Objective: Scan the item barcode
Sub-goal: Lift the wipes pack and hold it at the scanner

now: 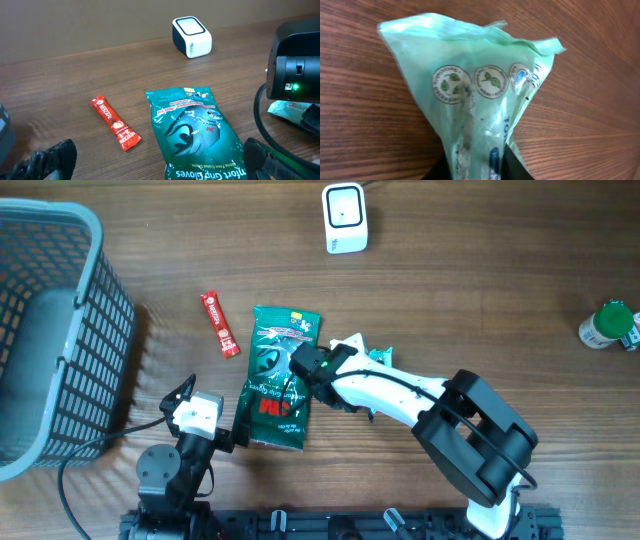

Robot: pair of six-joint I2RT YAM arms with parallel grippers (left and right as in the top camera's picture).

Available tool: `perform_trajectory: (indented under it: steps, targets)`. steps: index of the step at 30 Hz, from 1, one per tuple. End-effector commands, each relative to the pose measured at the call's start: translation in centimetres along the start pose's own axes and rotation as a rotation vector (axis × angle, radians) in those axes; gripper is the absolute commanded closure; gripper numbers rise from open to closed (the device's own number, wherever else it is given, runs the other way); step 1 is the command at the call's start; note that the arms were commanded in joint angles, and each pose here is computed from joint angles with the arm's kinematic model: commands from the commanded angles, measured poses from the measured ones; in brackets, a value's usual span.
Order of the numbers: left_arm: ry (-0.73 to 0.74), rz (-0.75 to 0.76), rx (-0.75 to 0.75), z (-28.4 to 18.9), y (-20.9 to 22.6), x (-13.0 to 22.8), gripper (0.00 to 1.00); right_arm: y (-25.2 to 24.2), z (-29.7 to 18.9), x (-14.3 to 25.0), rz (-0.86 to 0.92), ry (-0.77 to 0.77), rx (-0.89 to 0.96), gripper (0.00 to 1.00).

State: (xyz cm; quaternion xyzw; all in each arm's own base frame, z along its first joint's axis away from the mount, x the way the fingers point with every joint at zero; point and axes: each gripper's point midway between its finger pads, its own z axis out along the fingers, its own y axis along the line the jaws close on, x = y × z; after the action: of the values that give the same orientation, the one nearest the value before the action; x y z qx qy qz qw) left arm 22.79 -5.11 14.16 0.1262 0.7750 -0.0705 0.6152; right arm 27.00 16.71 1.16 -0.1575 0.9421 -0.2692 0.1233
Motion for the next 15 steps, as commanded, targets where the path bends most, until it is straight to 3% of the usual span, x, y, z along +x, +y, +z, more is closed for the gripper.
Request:
perform_trajectory:
  steps: [1, 2, 7, 8, 9, 11, 13, 15]
  targets:
    - [-0.001, 0.016, 0.018, 0.0, -0.3, 0.1, 0.00, -0.1, 0.4, 0.0, 0.073, 0.010, 0.016, 0.90]
    - [-0.001, 0.016, 0.018, 0.0, -0.3, 0.1, 0.00, -0.1, 0.1, 0.0, 0.087, 0.018, 0.006, 0.95]
    - [-0.001, 0.016, 0.018, 0.0, -0.3, 0.1, 0.00, -0.5, -5.6, -2.9, 0.183, 0.036, -0.296, 0.96]
    - [-0.001, 0.016, 0.018, 0.0, -0.3, 0.1, 0.00, -0.5, -7.1, -3.6, 0.195, 0.032, -0.411, 0.96]
    - [-0.001, 0.016, 0.018, 0.0, -0.3, 0.1, 0.00, -0.3, -10.0, -4.3, 0.179, 0.025, -0.669, 0.96]
    - [-0.001, 0.016, 0.018, 0.0, -0.3, 0.1, 0.00, -0.3, -13.3, -4.9, 0.130, 0.013, -0.969, 0.96]
    - [-0.001, 0.016, 0.018, 0.0, -0.3, 0.1, 0.00, -1.3, -17.1, -5.4, 0.072, -0.011, -1.382, 0.96]
    - [-0.001, 0.016, 0.018, 0.0, -0.3, 0.1, 0.00, -2.1, -17.7, -5.4, 0.108, 0.007, -1.532, 0.96]
